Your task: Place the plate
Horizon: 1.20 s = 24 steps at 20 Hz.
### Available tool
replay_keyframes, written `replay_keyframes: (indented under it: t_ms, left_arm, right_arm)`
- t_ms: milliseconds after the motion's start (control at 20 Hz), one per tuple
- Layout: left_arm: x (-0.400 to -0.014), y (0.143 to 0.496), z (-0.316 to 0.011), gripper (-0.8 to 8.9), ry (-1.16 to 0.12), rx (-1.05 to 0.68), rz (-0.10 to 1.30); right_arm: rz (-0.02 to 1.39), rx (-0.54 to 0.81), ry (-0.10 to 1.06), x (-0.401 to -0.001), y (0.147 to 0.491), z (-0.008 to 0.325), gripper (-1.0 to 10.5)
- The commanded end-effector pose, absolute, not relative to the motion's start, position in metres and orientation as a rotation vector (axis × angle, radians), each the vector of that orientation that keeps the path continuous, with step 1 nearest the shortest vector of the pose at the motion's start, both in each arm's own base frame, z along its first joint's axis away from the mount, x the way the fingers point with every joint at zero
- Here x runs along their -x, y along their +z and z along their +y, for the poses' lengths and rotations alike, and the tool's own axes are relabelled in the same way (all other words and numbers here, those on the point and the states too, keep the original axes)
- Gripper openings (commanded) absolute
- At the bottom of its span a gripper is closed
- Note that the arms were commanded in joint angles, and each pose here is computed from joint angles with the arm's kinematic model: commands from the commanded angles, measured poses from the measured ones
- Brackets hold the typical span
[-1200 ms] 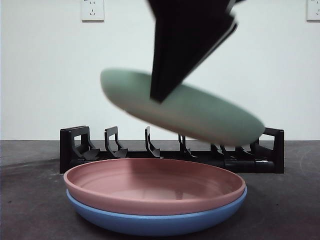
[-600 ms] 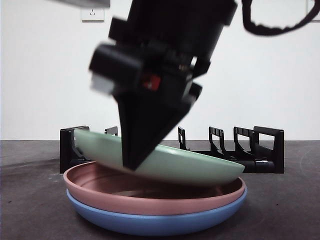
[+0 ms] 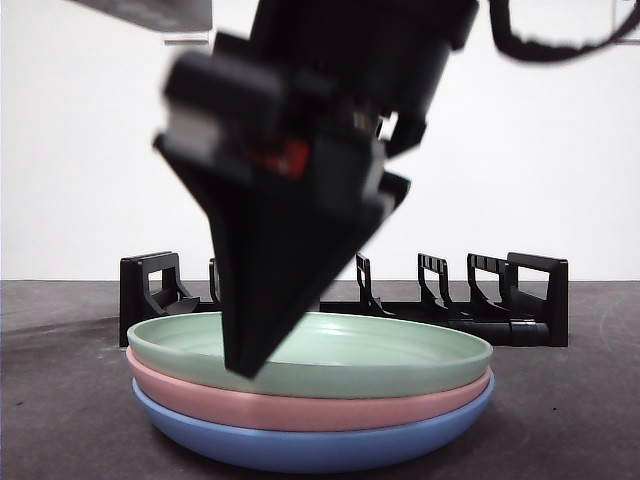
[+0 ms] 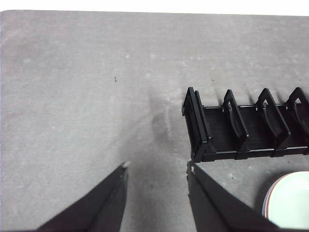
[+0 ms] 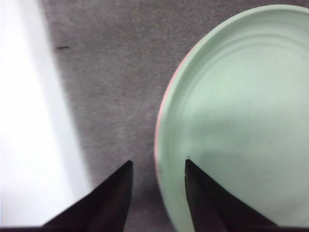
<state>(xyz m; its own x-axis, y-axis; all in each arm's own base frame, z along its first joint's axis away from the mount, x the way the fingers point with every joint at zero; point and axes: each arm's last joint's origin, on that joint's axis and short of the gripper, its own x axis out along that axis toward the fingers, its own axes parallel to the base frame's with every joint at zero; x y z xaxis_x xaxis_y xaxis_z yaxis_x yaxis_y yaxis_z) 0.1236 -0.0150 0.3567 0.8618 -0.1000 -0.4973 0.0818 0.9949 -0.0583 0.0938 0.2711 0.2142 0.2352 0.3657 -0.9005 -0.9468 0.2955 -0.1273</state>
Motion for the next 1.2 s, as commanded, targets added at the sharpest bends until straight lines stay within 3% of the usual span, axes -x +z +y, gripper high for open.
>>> replay_keyframes:
  t_ms: [50, 150, 300, 500, 800, 1050, 1100, 1150, 1200]
  left_arm:
    - [-0.124, 0.362, -0.015, 1.96, -0.091, 0.038, 0.497]
    - [-0.124, 0.362, -0.015, 1.96, -0.091, 0.038, 0.498]
    - [-0.124, 0.362, -0.015, 1.96, -0.091, 0.038, 0.496]
    - [-0.125, 0.363, -0.015, 1.96, -0.091, 0.038, 0.493]
    - [-0.13, 0.36, -0.016, 1.95, -0.089, 0.055, 0.515]
    - [-0.13, 0.36, -0.016, 1.94, -0.087, 0.063, 0.521]
    - [-0.13, 0.36, -0.016, 1.8, -0.087, 0.063, 0.52]
    - [-0.13, 0.36, -0.016, 0.12, -0.093, 0.063, 0.524]
    - [-0.13, 0.36, -0.016, 0.19, -0.097, 0.064, 0.525]
  right_arm:
    - [0.861, 0.711, 1.094, -0.089, 0.244, 0.275, 1.8]
    - [0.732, 0.681, 1.104, -0.089, 0.268, 0.267, 1.8]
    - [0.59, 0.637, 0.968, -0.111, 0.297, 0.24, 1.8]
    - [0.58, 0.472, 0.737, -0.165, 0.318, 0.185, 1.8]
    - [0.565, 0.237, 0.585, -0.227, 0.328, 0.095, 1.8]
    - [0.584, 0.105, 0.488, -0.24, 0.329, 0.053, 1.8]
    - [0.599, 0.104, 0.482, -0.24, 0.327, 0.052, 1.7]
    - [0.6, 0.101, 0.476, -0.24, 0.327, 0.05, -0.2]
    - [0.597, 0.101, 0.474, -0.24, 0.327, 0.05, 0.3]
